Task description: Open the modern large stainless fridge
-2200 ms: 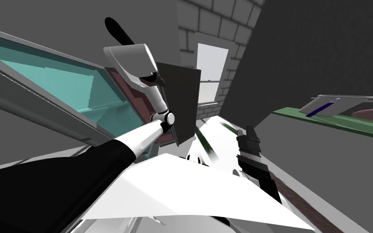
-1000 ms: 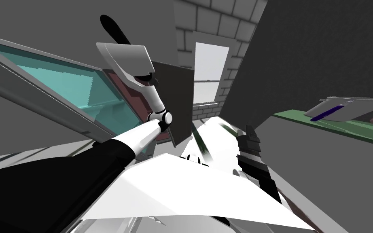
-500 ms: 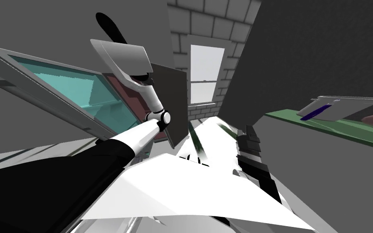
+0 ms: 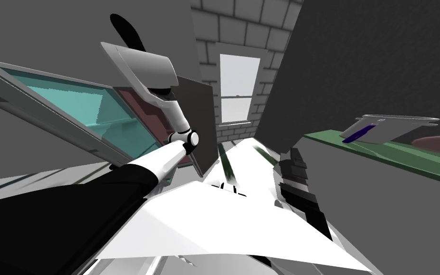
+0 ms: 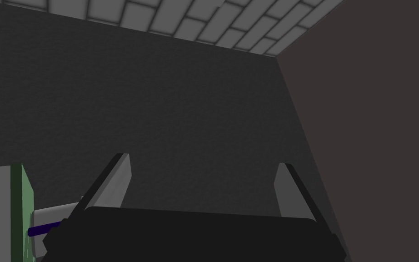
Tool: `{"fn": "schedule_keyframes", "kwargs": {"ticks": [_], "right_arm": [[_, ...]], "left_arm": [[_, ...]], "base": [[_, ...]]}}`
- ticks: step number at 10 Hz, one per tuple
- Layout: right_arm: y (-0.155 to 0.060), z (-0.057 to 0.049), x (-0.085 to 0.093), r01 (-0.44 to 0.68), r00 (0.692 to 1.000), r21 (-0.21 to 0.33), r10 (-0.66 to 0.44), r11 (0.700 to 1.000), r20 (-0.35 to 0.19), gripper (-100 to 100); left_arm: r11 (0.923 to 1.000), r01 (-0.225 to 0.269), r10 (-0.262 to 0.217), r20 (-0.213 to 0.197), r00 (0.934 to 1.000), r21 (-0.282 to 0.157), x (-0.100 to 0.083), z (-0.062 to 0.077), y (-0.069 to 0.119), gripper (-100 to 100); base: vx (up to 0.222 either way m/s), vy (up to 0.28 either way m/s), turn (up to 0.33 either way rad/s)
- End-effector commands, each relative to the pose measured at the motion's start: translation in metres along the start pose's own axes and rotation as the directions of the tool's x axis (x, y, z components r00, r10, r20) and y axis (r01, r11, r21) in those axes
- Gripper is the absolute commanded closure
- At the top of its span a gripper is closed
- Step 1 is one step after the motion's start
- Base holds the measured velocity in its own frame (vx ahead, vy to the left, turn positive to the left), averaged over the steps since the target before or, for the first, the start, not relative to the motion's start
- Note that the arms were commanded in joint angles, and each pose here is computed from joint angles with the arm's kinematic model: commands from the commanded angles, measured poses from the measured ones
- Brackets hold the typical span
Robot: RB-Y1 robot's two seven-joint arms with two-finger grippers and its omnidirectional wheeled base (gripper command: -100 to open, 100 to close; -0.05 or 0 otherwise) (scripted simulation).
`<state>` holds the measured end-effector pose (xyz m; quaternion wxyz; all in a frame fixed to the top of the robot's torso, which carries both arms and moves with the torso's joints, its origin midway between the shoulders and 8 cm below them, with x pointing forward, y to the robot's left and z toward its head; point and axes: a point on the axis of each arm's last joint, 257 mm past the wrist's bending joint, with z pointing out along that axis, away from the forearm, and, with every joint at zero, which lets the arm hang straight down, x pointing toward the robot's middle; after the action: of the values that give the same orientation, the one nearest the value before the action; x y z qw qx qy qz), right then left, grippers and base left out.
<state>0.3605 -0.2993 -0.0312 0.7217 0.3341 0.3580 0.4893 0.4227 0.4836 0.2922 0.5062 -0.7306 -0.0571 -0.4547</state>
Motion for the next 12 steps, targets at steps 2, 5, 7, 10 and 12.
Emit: {"fn": "schedule_keyframes", "kwargs": {"ticks": [2, 5, 7, 10, 12], "right_arm": [[0.0, 0.0, 0.0, 0.0, 1.0, 0.0, 0.0, 1.0, 0.0, 0], [0.0, 0.0, 0.0, 0.0, 1.0, 0.0, 0.0, 1.0, 0.0, 0], [0.0, 0.0, 0.0, 0.0, 1.0, 0.0, 0.0, 1.0, 0.0, 0], [0.0, 0.0, 0.0, 0.0, 1.0, 0.0, 0.0, 1.0, 0.0, 0], [0.0, 0.0, 0.0, 0.0, 1.0, 0.0, 0.0, 1.0, 0.0, 0]], "left_arm": [[0.9948, 0.009, -0.017, 0.083, 0.9964, 0.101, -0.023, 0.001, -0.029, 100], [0.9908, 0.007, -0.023, 0.112, 0.9935, 0.135, -0.032, 0.0, -0.037, 100], [0.984, 0.005, -0.033, 0.153, 0.9877, 0.178, -0.044, -0.002, -0.049, 100], [0.9703, 0.0, -0.053, 0.212, 0.9759, 0.242, -0.062, -0.006, -0.068, 100], [0.9662, -0.07, 0.019, 0.202, 0.9791, 0.248, -0.059, 0.02, -0.087, -100]], "base": [[0.052, -0.258, -0.016], [0.028, -0.171, 0.002], [0.121, -0.225, 0.074], [0.136, -0.273, 0.067], [0.151, -0.193, 0.085]]}}
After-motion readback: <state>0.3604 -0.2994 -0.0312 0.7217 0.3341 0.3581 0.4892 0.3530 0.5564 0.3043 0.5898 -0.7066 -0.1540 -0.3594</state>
